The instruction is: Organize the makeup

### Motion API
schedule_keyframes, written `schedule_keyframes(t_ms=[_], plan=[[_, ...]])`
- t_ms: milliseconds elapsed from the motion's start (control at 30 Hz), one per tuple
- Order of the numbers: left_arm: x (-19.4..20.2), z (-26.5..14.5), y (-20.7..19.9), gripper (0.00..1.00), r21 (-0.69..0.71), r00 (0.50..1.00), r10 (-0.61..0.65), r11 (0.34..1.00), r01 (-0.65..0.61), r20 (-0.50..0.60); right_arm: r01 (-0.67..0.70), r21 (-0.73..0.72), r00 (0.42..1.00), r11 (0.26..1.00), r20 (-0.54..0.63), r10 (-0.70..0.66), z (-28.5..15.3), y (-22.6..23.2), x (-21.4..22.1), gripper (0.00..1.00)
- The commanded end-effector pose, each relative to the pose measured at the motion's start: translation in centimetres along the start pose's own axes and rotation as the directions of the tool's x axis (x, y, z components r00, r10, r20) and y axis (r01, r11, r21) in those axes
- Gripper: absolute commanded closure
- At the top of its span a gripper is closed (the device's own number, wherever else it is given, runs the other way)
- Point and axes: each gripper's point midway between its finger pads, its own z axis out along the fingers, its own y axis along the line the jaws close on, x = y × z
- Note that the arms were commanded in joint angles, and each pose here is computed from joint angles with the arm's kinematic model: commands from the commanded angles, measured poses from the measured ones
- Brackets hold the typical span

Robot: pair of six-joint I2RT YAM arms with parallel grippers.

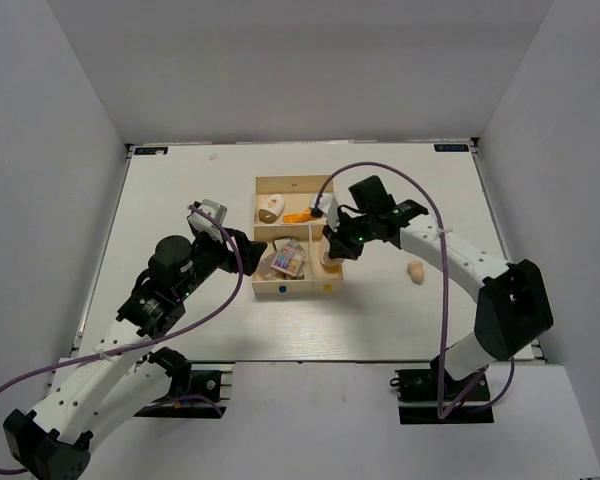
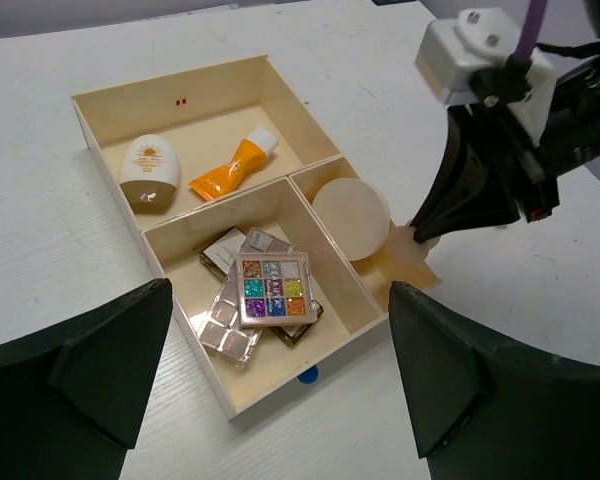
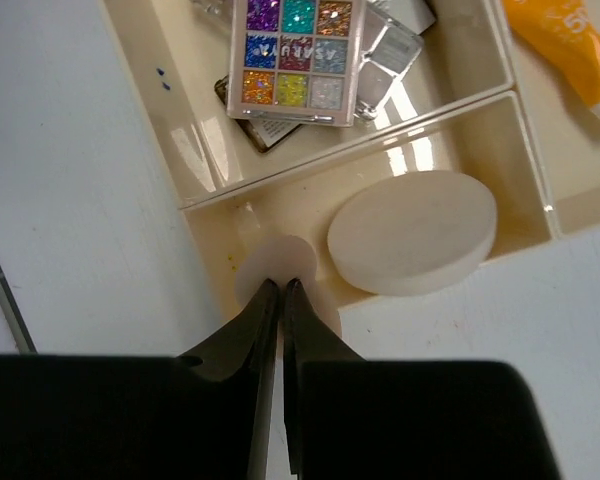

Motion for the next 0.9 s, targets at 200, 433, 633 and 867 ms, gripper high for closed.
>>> schedule_keyframes(t_ms=[200, 433, 633, 867], plan=[[0.0, 0.1, 0.0, 0.02, 0.005, 1.000, 0.005, 1.000, -0.005, 0.008, 0.044, -0.040, 0.998, 0.998, -0.046, -0.046, 2.1, 0.8, -0.9, 0.67], [0.0, 0.1, 0.0, 0.02, 0.005, 1.000, 0.005, 1.000, -0.005, 0.007, 0.047, -0.030, 0.998, 0.998, -0.041, -0.048, 2.0, 0.9, -0.9, 0.48], [-0.1, 0.0, 0.0, 0.02, 0.005, 1.000, 0.005, 1.000, -0.005, 0.011, 0.050, 0.116, 0.998, 0.992, 0.022, -0.053, -1.7, -0.2, -2.2, 0.58], [-0.2, -0.1, -0.3, 0.02, 0.018, 1.000, 0.002, 1.000, -0.002, 0.013, -0.172, 0.558, 0.979, 0.812, 0.006, 0.204, -7.3, -7.2, 4.6, 0.68]])
